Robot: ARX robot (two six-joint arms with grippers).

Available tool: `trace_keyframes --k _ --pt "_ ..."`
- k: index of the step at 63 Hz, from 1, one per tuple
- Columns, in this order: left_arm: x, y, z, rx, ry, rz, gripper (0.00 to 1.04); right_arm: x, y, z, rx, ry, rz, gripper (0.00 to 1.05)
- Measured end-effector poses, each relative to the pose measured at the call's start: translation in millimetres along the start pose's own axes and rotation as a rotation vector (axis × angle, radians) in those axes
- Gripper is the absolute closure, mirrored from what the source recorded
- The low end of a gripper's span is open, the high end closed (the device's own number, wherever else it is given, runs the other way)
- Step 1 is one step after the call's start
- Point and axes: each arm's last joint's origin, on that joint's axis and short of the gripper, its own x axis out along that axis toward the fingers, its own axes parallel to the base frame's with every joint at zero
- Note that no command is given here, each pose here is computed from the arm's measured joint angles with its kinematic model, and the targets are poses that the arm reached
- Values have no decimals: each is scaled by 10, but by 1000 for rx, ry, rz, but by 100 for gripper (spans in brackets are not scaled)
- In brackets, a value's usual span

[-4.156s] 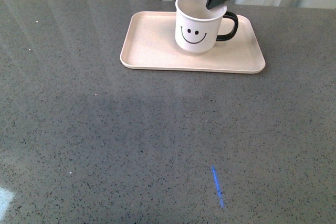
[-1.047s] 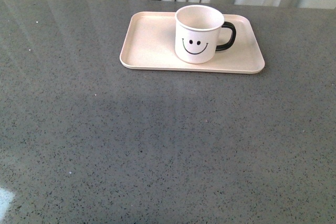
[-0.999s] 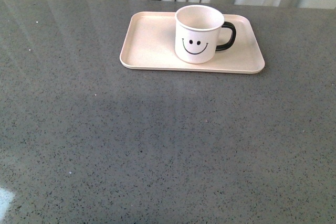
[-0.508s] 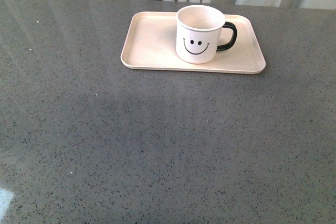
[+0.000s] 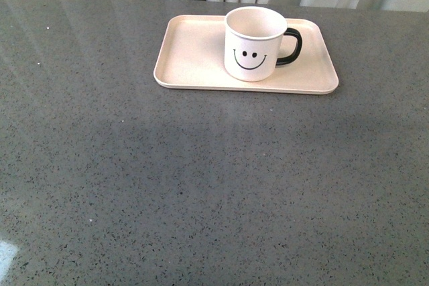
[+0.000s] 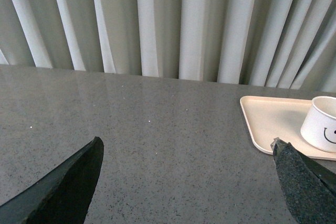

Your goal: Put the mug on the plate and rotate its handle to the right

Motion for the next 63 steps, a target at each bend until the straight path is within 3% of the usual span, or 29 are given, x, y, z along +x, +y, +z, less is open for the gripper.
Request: trace_keyframes --k 63 --pt "0 0 0 0 0 0 9 -496 -1 107 0 -36 0 103"
